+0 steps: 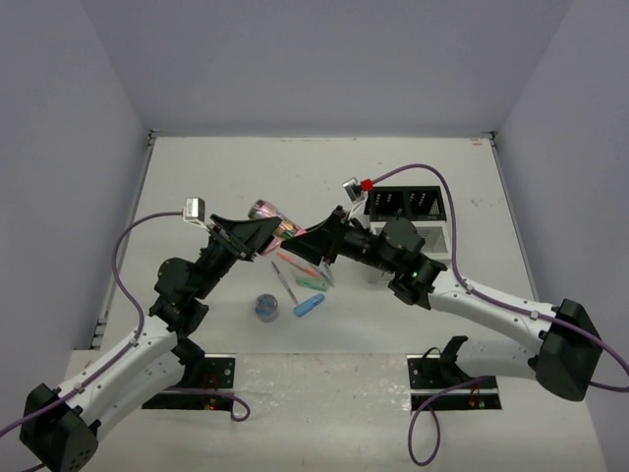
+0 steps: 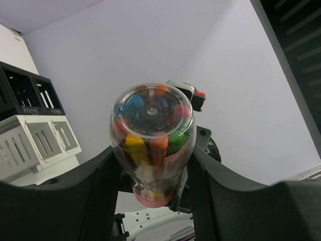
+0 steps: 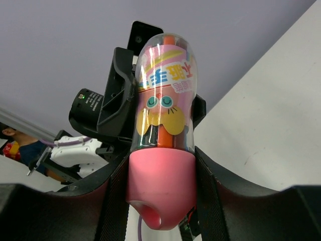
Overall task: Sort the stationery into containers
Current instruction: Place the stationery in the storage box.
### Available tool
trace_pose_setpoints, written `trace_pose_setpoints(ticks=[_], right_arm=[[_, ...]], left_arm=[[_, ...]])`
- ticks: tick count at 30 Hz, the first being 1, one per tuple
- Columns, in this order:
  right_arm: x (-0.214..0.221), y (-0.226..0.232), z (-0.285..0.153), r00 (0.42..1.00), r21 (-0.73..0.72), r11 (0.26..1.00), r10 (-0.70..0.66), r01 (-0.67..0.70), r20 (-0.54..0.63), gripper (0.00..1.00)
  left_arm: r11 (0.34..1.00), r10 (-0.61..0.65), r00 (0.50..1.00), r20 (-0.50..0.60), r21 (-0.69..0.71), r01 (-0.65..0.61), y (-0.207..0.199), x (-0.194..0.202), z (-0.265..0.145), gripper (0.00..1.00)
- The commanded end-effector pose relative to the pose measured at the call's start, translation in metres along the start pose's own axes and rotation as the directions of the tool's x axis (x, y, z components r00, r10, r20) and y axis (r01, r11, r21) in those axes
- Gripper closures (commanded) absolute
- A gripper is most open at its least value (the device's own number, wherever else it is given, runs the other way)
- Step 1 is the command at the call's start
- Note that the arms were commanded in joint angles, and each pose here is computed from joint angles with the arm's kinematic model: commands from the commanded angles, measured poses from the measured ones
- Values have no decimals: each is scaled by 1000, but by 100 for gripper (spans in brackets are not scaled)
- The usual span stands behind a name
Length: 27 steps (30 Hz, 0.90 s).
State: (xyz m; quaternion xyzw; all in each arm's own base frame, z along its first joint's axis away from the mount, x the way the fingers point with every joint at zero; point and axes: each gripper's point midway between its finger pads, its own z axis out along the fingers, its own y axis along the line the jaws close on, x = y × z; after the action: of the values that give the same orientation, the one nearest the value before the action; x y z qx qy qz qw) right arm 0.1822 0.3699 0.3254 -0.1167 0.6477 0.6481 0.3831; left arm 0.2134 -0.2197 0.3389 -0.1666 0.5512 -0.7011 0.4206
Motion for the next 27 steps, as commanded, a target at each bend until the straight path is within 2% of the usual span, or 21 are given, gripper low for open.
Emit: trace_pose_setpoints(ticks=[1,2,3,5,6,7,11,13,17,19,23,24,25,27], right_arm=[[-28,22,2,994,-31,997,-67,70,83,100],[-29,20,1,993,-20,997,-78,80,86,100],[-31,19,-1,991,-6,996,-91,92,93,100],[-34,14,-6,988,44,993,-113,109,102,100],[-32,8,-6,989,68,992,-109,103,95,100],[-33,7,-11,988,85,990,-123,115,96,100],[-43,-12,-26,982,178,976,-147,125,120,100],[-49,-25,-34,982,213,971,-137,108,129,100],[-58,-46,-57,979,312,946,-142,91,146,100],[-75,-66,-81,970,429,899,-176,89,168,100],[-84,-104,-123,969,641,761,-222,102,110,100],[-88,-110,-129,967,668,738,-229,97,114,100],[-87,-119,-140,970,711,695,-228,104,82,100],[-95,-145,-168,972,824,555,-235,113,25,100]], left_arm=[[999,7,1000,17,47,-8,-7,-1,-4,87],[999,20,1000,17,44,-20,-7,-1,-3,72],[998,39,999,17,43,-40,-9,-2,-2,52],[995,96,995,17,9,-96,-10,-4,2,6],[993,120,993,19,-15,-120,-10,-7,4,0],[985,143,990,15,-99,-141,4,-9,5,0],[925,290,957,7,-257,-279,6,-28,20,0],[872,327,945,-21,-378,-310,24,-36,22,0],[779,348,935,-69,-533,-329,56,-41,11,0],[714,395,915,-86,-597,-365,65,-50,4,0],[581,481,866,-138,-690,-432,73,-67,-14,0],[565,502,853,-144,-692,-449,70,-71,-15,0],[543,520,839,-161,-695,-471,69,-73,-18,0],[488,581,787,-205,-686,-539,57,-83,-20,0]])
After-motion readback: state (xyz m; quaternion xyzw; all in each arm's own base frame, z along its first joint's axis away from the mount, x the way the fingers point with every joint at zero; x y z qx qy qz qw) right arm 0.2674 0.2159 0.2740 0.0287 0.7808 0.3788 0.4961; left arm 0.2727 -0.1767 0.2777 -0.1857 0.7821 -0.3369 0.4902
